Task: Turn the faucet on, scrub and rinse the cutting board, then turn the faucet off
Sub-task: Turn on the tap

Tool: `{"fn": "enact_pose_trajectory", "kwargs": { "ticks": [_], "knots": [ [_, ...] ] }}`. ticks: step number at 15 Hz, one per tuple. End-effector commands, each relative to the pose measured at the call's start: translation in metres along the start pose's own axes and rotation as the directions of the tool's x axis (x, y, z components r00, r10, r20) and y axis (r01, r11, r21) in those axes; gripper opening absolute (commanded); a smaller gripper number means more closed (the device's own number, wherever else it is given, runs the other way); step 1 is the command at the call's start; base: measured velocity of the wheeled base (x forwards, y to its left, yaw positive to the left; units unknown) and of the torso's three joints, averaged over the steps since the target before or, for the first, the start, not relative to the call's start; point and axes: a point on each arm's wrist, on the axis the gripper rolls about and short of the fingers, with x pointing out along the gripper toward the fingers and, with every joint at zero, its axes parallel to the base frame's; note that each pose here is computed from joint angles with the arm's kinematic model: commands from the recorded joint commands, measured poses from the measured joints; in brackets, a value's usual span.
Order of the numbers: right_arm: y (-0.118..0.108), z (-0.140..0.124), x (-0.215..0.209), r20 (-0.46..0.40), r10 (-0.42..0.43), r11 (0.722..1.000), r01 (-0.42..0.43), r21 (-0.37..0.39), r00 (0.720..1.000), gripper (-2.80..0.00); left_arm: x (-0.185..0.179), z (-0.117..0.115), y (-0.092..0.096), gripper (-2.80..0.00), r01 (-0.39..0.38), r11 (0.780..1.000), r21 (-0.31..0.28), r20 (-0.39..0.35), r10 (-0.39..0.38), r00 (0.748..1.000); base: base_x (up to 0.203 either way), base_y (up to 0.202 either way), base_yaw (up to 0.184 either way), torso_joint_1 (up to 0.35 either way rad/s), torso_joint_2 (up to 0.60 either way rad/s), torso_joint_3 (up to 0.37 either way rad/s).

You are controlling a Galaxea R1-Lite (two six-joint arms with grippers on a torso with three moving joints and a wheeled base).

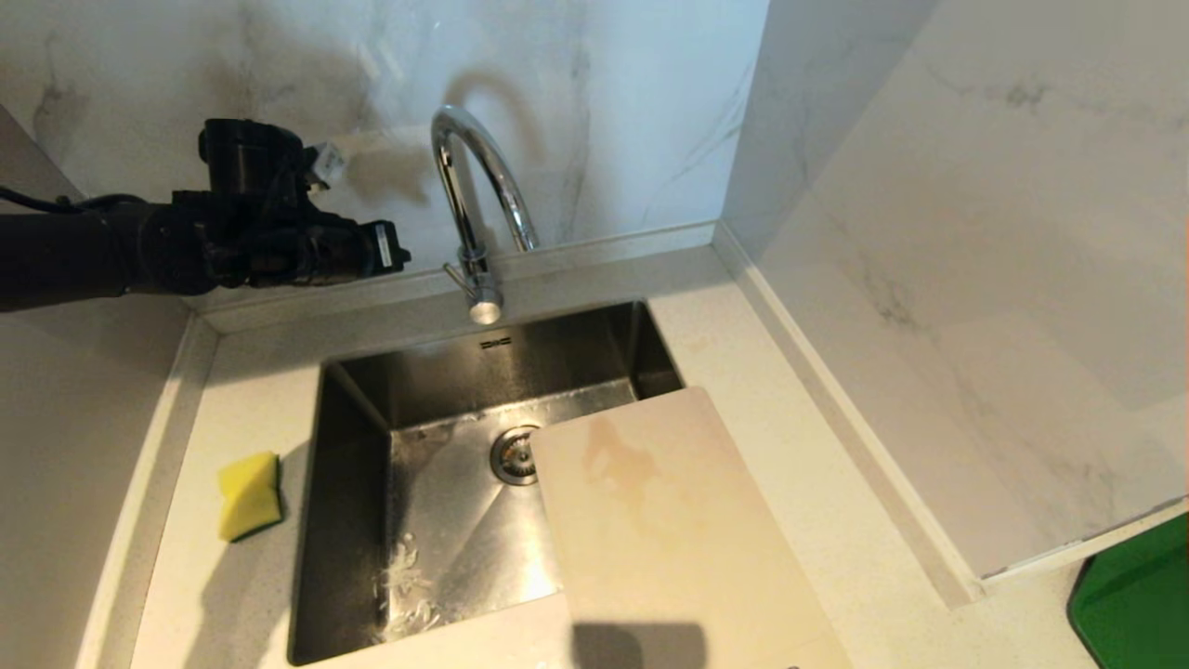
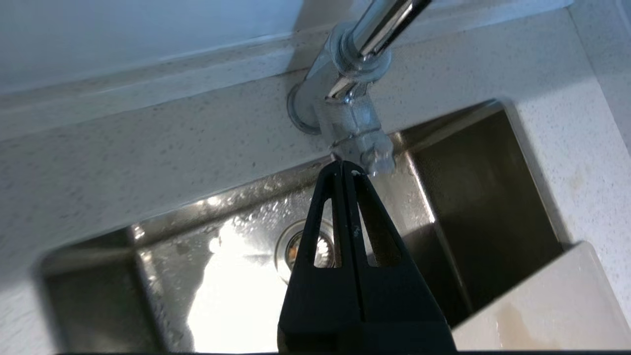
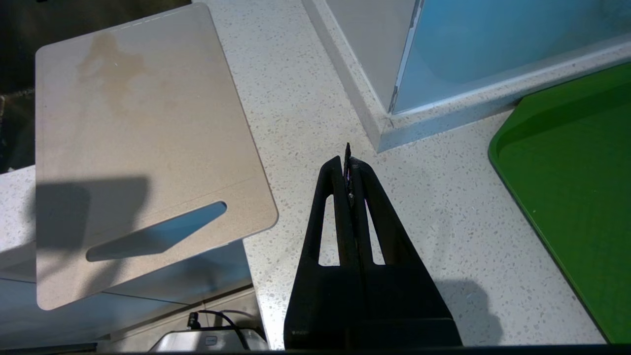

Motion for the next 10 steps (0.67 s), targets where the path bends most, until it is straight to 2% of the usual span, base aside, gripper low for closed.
{"fn": "enact_pose_trajectory", "kwargs": {
  "ticks": [1,7,10],
  "knots": [
    [0.0,0.0,0.0,0.0,0.001,1.0,-0.001,0.0,1.0,-2.8,0.013,-0.006,0.003,-2.8,-0.001,1.0,-0.018,-0.009,0.001,1.0,0.0,0.0,0.0,0.0,0.0,0.0],
    [0.0,0.0,0.0,0.0,0.0,1.0,0.0,0.0,1.0,-2.8,0.022,-0.011,0.005,-2.8,0.009,0.998,-0.064,-0.005,-0.009,1.0,0.0,0.0,0.0,0.0,0.0,0.0],
    [0.0,0.0,0.0,0.0,-0.001,1.0,0.001,0.0,1.0,-2.8,0.024,-0.01,0.004,-2.8,0.047,0.989,-0.138,0.013,-0.045,0.999,0.0,0.0,0.0,0.0,0.0,0.0]
  ]
}}
